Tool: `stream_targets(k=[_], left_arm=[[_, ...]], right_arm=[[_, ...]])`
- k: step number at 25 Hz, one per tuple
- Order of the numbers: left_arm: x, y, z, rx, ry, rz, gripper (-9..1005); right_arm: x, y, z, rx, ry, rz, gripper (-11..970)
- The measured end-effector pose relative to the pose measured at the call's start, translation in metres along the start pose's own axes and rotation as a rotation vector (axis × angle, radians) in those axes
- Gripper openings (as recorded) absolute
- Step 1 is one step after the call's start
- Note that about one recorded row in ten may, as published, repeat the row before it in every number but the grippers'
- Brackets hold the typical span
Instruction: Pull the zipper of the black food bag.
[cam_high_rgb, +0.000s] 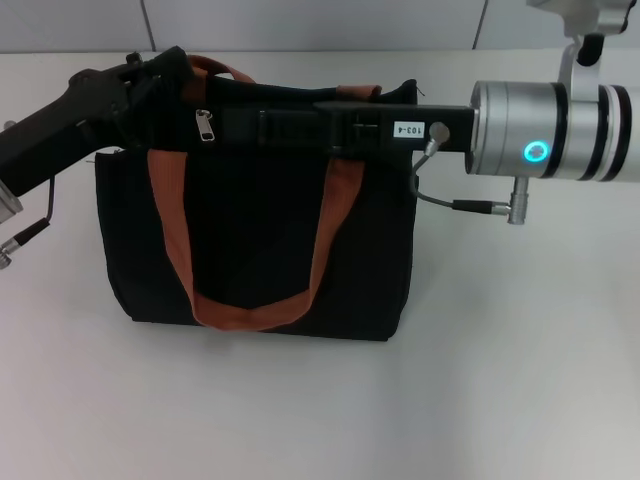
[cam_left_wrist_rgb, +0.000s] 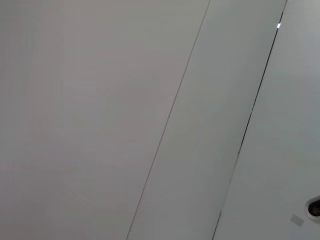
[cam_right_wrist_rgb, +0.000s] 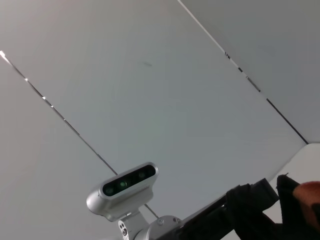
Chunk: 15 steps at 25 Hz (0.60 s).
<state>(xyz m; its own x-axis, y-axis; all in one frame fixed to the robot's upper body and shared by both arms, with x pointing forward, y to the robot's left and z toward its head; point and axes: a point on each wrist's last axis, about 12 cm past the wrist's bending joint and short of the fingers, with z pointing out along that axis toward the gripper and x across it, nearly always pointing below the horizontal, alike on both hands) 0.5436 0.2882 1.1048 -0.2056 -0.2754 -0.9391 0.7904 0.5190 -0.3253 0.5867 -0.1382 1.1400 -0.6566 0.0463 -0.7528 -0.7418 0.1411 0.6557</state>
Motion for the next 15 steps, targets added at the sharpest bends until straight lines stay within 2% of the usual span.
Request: stream_targets(k=[7, 15], left_arm=[[-0.002, 0.0, 0.005, 0.011, 0.006, 0.01, 21], [-0.008, -0.003, 0.012, 0.052, 0.004, 0.023, 21]], right_arm=[[0.001, -0.001, 0.017, 0.025, 0.075, 0.023, 709], [-0.001, -0.003, 0.018, 0.048, 0.064, 0.023, 709]])
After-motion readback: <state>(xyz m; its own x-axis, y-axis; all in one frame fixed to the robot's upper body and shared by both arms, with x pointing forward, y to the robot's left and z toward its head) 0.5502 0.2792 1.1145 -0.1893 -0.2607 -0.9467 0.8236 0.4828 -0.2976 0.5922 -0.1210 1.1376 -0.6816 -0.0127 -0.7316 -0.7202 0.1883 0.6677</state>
